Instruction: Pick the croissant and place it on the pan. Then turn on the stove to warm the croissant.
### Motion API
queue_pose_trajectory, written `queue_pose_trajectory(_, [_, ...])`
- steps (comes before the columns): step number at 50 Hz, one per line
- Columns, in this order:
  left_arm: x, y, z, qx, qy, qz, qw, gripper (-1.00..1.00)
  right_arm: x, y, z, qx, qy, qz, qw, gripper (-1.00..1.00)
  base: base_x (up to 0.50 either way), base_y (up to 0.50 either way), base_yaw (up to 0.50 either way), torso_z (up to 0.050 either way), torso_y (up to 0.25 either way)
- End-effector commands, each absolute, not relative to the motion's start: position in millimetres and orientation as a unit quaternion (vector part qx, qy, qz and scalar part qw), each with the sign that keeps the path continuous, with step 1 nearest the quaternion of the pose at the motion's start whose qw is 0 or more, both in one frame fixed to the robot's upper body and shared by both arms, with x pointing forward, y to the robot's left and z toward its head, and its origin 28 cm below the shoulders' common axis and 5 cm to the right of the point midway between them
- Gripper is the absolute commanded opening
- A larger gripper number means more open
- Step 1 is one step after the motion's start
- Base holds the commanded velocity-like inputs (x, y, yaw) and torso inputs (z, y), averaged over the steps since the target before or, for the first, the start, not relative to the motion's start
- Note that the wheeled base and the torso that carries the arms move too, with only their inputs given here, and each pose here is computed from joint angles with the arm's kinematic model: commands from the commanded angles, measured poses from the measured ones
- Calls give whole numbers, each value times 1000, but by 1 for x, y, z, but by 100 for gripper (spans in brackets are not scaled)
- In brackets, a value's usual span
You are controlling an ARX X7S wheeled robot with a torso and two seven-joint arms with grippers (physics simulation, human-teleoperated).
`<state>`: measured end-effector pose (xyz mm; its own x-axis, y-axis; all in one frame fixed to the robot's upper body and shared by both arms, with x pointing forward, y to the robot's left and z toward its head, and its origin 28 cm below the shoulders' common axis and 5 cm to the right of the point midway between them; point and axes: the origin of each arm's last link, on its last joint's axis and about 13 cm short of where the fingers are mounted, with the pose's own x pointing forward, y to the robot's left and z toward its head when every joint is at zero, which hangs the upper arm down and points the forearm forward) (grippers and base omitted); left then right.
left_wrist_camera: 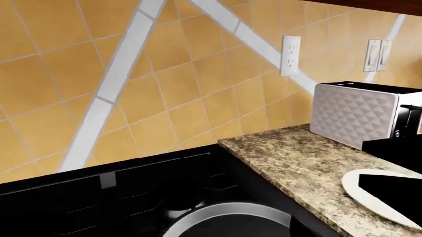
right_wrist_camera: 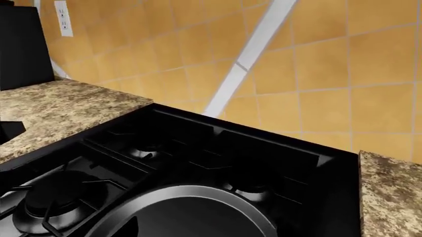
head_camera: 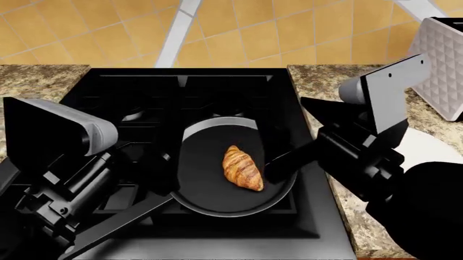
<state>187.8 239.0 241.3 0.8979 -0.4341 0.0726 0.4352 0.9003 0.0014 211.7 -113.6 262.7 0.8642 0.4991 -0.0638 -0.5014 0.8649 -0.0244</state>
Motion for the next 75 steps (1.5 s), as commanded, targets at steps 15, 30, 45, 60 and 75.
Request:
queue_pose_trajectory(15, [190, 238, 240, -5, -34, -227, 973, 100, 213, -114, 261, -15, 24, 258, 966, 100, -454, 0, 0, 0, 0])
queue_pose_trajectory(30, [189, 238, 240, -9, -35, -230, 973, 100, 211, -113, 263, -17, 20, 258, 966, 100, -500, 0, 0, 0, 0])
queue_pose_trajectory(45, [192, 240, 239, -34, -47, -225, 973, 100, 214, -115, 261, -10, 6, 230, 973, 100, -104, 0, 0, 0, 0])
queue_pose_trajectory(60, [195, 239, 236, -24, -54, -210, 976, 100, 209, -117, 254, -4, 1, 198, 980, 100, 0, 0, 0, 0, 0])
queue_pose_trajectory(75, [189, 238, 238, -11, -50, -215, 975, 100, 200, -119, 255, -5, 2, 190, 982, 100, 0, 0, 0, -43, 0])
